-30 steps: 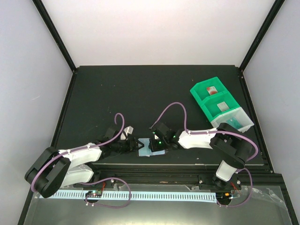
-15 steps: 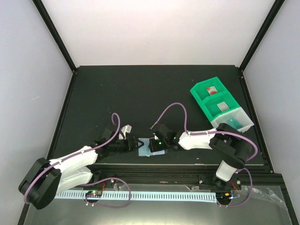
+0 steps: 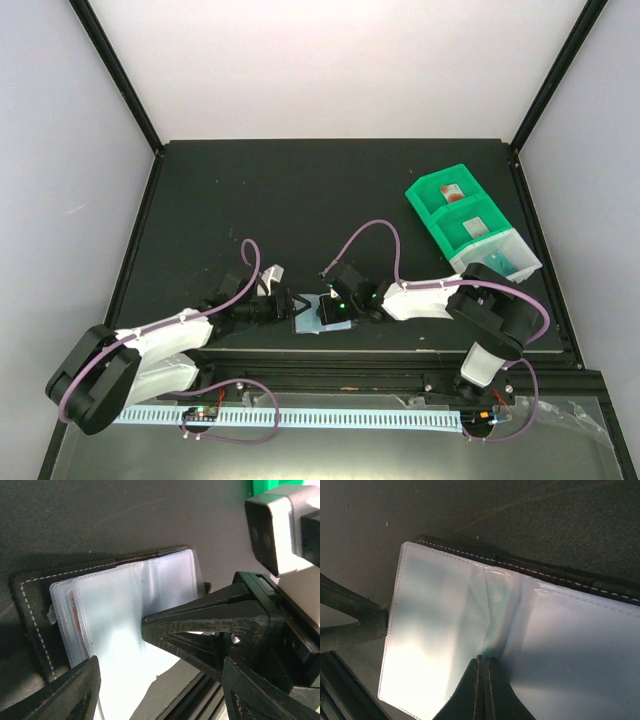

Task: Take the credit cards out of the card holder

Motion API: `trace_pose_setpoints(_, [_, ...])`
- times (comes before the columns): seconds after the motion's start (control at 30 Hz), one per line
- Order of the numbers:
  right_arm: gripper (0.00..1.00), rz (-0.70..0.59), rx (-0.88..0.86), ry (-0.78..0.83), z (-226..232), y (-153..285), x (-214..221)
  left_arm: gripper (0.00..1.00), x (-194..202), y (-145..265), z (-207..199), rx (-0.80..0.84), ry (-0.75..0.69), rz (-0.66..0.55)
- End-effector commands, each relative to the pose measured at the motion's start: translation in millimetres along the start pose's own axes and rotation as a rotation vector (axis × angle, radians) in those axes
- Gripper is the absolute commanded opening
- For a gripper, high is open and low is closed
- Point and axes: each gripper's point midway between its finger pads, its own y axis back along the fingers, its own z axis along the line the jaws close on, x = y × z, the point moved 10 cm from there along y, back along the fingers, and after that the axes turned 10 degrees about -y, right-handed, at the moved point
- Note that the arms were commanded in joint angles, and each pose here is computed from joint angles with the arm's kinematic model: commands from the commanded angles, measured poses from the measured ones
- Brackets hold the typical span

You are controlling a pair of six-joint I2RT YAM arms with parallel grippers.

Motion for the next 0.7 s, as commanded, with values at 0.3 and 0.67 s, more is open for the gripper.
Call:
trace_pose_setpoints(0.3, [0.01,0.016,0.073,-0.024,-18.6,-7.9,9.5,0.68,-5.7,-5.4,-2.1,0.062,-0.015,-0.013])
trace_pose_setpoints(0.67, [0.03,0.0,0.038,-0.029,-18.1,-6.7,9.9,0.68,-8.7,-6.7,-6.7,0.101,-0.018,-0.026])
